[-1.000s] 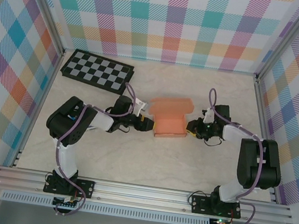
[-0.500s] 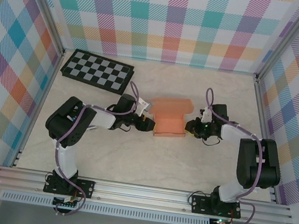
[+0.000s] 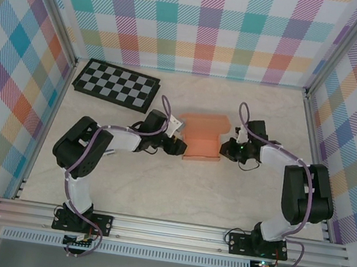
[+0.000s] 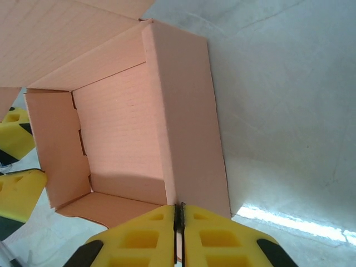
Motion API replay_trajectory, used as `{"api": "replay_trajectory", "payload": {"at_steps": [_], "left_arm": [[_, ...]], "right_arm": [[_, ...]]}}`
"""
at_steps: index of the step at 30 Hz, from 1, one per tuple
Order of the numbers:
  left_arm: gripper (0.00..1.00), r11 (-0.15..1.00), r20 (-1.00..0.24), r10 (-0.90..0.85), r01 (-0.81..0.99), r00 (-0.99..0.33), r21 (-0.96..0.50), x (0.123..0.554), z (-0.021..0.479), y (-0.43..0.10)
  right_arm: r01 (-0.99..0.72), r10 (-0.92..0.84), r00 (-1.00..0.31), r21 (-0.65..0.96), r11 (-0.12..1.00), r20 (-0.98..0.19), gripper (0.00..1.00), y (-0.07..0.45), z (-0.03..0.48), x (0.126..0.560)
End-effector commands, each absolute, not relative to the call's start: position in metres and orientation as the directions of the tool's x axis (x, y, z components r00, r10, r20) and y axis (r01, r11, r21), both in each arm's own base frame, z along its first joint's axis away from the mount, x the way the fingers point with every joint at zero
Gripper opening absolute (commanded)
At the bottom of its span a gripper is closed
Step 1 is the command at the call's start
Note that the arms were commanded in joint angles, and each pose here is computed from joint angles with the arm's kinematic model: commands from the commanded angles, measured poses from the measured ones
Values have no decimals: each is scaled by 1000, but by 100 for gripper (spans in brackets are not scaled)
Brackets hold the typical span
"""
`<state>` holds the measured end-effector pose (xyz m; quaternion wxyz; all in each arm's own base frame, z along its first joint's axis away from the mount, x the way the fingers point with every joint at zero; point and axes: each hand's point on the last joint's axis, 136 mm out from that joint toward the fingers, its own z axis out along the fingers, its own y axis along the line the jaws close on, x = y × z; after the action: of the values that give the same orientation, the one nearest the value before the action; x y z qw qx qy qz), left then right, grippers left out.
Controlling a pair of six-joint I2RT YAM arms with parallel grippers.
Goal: Fold the paper box
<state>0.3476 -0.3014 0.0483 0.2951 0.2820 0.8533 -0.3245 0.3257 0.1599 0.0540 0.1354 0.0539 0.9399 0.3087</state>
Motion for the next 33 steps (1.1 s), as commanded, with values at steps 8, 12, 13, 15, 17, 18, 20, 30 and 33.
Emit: {"api": "replay_trajectory", "payload": {"at_steps": [8, 12, 13, 15, 17, 18, 20, 30, 33], "left_arm": [[57, 741, -510, 465, 634, -723, -222, 308, -15, -260], [55, 758, -502, 463, 620, -731, -202, 311, -19, -259], [55, 757, -515, 457, 621, -725, -202, 312, -19, -259], [55, 756, -553, 434, 621, -711, -206, 313, -15, -260], [56, 734, -587, 421, 640, -691, -227, 313, -1, -265], [58, 718, -613, 412, 654, -675, -237, 313, 10, -270], [60, 700, -663, 389, 673, -640, -239, 316, 34, -274], [67, 713, -806, 297, 680, -512, -170, 337, 112, -270], [68, 726, -840, 241, 664, -487, -177, 340, 138, -259]], "right_arm": [[7, 108, -970, 416, 909, -218, 5, 170, 35, 310], [19, 130, -964, 429, 903, -231, 5, 169, 34, 307], [18, 134, -963, 439, 898, -235, 6, 170, 36, 306], [15, 141, -959, 453, 892, -246, 6, 171, 41, 306], [7, 145, -955, 468, 884, -259, 7, 173, 50, 305], [3, 149, -951, 476, 879, -271, 7, 173, 57, 306], [-10, 156, -942, 489, 872, -298, 8, 174, 70, 308], [-70, 182, -878, 494, 867, -443, 16, 167, 117, 312], [-101, 159, -857, 464, 880, -490, 22, 161, 126, 308]]}}
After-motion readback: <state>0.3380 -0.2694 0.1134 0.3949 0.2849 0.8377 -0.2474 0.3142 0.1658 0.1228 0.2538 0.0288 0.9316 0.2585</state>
